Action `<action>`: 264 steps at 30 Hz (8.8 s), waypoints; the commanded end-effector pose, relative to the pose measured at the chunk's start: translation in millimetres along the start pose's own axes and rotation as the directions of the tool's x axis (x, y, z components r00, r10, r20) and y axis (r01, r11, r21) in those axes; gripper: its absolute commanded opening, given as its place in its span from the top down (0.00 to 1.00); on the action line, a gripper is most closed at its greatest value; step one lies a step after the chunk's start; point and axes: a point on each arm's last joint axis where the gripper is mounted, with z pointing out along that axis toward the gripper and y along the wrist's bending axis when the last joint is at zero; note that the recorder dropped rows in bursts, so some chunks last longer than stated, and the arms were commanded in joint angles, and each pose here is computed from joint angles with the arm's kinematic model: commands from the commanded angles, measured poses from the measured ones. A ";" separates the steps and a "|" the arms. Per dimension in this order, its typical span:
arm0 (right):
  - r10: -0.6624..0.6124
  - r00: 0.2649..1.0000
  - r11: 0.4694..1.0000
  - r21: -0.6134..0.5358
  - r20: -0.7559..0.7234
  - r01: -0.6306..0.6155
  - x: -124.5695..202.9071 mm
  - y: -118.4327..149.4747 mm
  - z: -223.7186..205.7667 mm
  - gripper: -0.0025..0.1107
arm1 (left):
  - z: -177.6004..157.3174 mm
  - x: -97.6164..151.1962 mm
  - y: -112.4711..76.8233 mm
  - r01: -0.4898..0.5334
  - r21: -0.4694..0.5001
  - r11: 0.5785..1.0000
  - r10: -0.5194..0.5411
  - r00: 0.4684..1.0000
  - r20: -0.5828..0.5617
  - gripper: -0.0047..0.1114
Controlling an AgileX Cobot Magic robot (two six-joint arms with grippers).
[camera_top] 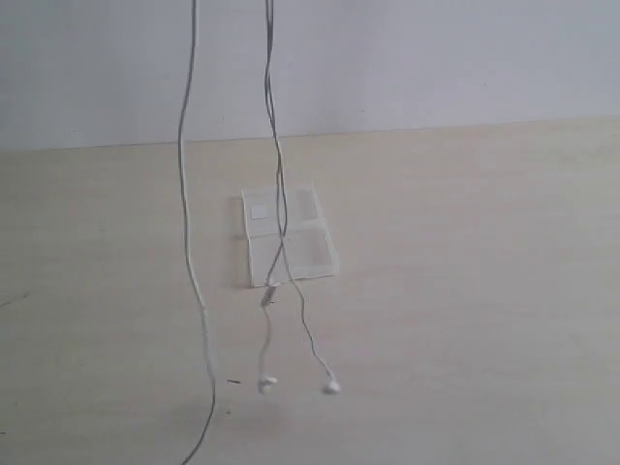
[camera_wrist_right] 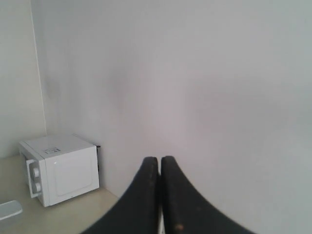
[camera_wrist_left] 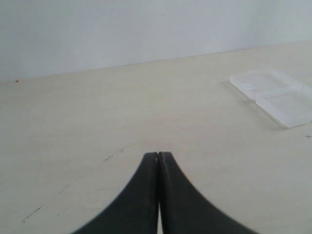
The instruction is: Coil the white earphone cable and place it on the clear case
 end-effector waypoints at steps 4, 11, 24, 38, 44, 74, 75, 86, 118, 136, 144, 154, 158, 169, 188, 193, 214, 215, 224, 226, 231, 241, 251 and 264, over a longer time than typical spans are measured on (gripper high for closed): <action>-0.005 1.000 1.000 -0.020 -0.019 0.004 -5.0 3.2 -5.4 0.98 | -0.5 -0.6 0.2 0.007 -0.004 1.000 -0.007 1.000 0.011 0.96; -0.011 1.000 1.000 -0.022 0.002 0.011 -11.5 4.8 -14.1 0.98 | -0.5 -0.5 0.9 -0.073 -0.012 0.997 0.073 0.997 0.008 0.96; -0.020 1.000 0.999 -0.041 -0.023 0.019 -15.9 8.7 -27.6 0.98 | -0.8 -6.3 3.4 -0.128 -0.048 0.991 0.131 0.989 0.067 0.96; -0.013 1.000 0.999 -0.046 -0.022 0.012 -16.0 9.2 -27.6 0.98 | -7.0 -31.6 11.3 0.598 0.118 0.793 -0.597 0.720 0.354 0.96; 0.002 1.000 0.999 -0.054 -0.018 -0.003 -16.8 10.0 -28.5 0.98 | -11.3 -41.7 8.1 0.812 0.254 0.526 -0.846 0.468 0.255 0.96; 0.077 0.996 0.971 -0.229 0.048 -0.064 -26.0 26.1 -34.5 0.98 | 10.1 -113.4 -46.6 0.284 0.641 0.713 -0.369 0.929 -0.001 0.96; 0.077 0.996 0.971 -0.230 0.047 -0.064 -25.9 26.2 -34.5 0.98 | 12.1 -113.4 -48.0 0.267 0.657 0.705 -0.354 0.935 -0.001 0.96; 0.097 0.994 0.968 -0.237 0.050 -0.083 -26.7 26.8 -34.7 0.98 | 24.1 -108.5 -64.2 0.038 0.837 0.546 -0.167 0.984 0.064 0.96; 0.105 0.990 0.973 -0.215 0.096 -0.082 -30.4 24.3 -33.8 0.98 | 31.6 -124.0 -64.0 -0.029 0.848 0.530 -0.138 0.983 0.120 0.40; 0.174 0.980 0.960 -0.239 0.100 -0.146 -20.5 21.7 -10.8 0.98 | 43.9 -131.8 -66.3 -0.016 0.897 0.441 -0.149 0.985 0.091 0.40; 0.201 0.974 0.957 -0.232 0.106 -0.172 -19.0 19.9 -6.1 0.98 | 61.1 -133.6 -69.5 -0.015 0.909 0.416 -0.126 0.989 0.074 0.40; 0.207 0.973 0.955 -0.238 0.102 -0.178 -18.8 20.5 -6.2 0.98 | 70.2 -141.9 -95.3 -0.068 0.958 0.279 -0.075 0.993 0.092 0.40; 0.206 0.974 0.954 -0.241 0.099 -0.177 -18.6 20.8 -6.2 0.98 | 72.3 -142.5 -105.1 -0.076 0.967 0.243 -0.056 0.994 0.092 0.40; 0.206 0.974 0.954 -0.241 0.099 -0.177 -18.6 20.8 -6.2 0.98 | 85.1 -135.7 -120.8 -0.078 0.972 0.222 -0.002 0.997 0.080 0.40; 0.187 0.977 0.958 -0.239 0.105 -0.158 -19.2 20.9 -7.0 0.98 | 105.4 -137.5 -153.6 -0.072 0.985 0.154 0.055 0.996 0.064 0.43; 0.187 0.977 0.958 -0.239 0.105 -0.158 -19.2 20.9 -7.0 0.98 | 107.5 -135.9 -153.7 -0.068 0.985 0.156 0.059 0.996 0.060 0.67; 0.186 0.977 0.957 -0.243 0.102 -0.157 -18.9 21.3 -7.0 0.98 | 108.4 -142.1 -154.5 -0.132 0.979 0.153 0.058 0.991 0.124 0.58; 0.186 0.977 0.957 -0.243 0.102 -0.157 -18.9 21.3 -7.0 0.98 | 108.7 -144.4 -154.7 -0.138 0.978 0.153 0.055 0.990 0.131 0.58; 0.186 0.977 0.957 -0.243 0.106 -0.156 -20.1 21.5 -8.6 0.98 | 110.0 -146.8 -155.0 -0.135 0.978 0.160 0.053 0.990 0.128 0.70; 0.186 0.977 0.957 -0.243 0.106 -0.156 -20.1 21.5 -8.6 0.98 | 110.0 -146.8 -155.0 -0.128 0.979 0.160 0.052 0.991 0.121 0.71; 0.186 0.977 0.957 -0.243 0.106 -0.156 -20.1 21.5 -8.6 0.98 | 110.5 -146.6 -154.9 -0.121 0.979 0.166 0.053 0.992 0.114 0.70; 0.165 0.977 0.964 -0.233 0.134 -0.131 -26.2 21.8 -16.6 0.98 | 111.5 -146.3 -154.8 -0.119 0.977 0.177 0.057 0.992 0.110 0.70; 0.165 0.977 0.964 -0.233 0.134 -0.131 -26.2 21.8 -16.6 0.98 | 111.5 -146.3 -154.8 -0.119 0.977 0.177 0.057 0.992 0.110 0.71; 0.165 0.977 0.964 -0.233 0.134 -0.131 -26.2 21.8 -16.6 0.98 | 113.9 -145.6 -154.2 -0.124 0.972 0.202 0.069 0.991 0.112 0.96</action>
